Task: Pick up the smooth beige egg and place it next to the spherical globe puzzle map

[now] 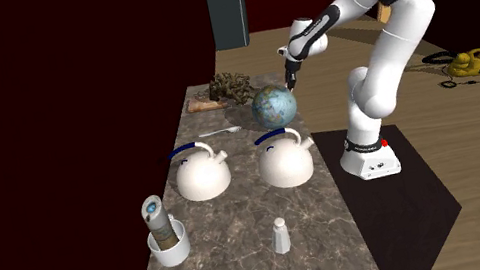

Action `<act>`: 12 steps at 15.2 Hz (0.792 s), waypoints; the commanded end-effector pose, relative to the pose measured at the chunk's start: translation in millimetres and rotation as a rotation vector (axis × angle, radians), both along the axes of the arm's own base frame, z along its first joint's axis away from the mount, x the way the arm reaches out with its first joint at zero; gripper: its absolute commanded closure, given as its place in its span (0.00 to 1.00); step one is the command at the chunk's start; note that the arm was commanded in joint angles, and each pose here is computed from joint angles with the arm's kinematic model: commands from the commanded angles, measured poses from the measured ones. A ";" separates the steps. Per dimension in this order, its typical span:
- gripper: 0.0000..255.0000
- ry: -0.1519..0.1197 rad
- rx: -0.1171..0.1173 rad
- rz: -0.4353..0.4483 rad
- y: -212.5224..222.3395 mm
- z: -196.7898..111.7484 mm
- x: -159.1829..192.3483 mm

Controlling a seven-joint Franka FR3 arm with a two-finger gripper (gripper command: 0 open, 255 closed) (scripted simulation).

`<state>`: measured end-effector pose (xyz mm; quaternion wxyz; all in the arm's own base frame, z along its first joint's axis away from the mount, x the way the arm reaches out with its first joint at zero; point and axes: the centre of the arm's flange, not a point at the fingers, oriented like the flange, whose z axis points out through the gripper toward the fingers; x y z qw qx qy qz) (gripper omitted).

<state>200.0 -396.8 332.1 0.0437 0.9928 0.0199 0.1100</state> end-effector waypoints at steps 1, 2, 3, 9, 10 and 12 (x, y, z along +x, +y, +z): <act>1.00 0.000 -0.001 0.000 -0.5 -9.6 0.3; 1.00 0.000 -0.001 0.000 -0.5 -14.9 0.3; 1.00 0.000 -0.001 0.000 -0.5 -20.2 0.3; 1.00 0.000 -0.001 0.000 -0.5 -29.5 0.3; 1.00 0.000 -0.001 0.000 -0.5 -29.5 0.3; 1.00 0.000 -0.001 0.000 -0.5 -29.5 0.3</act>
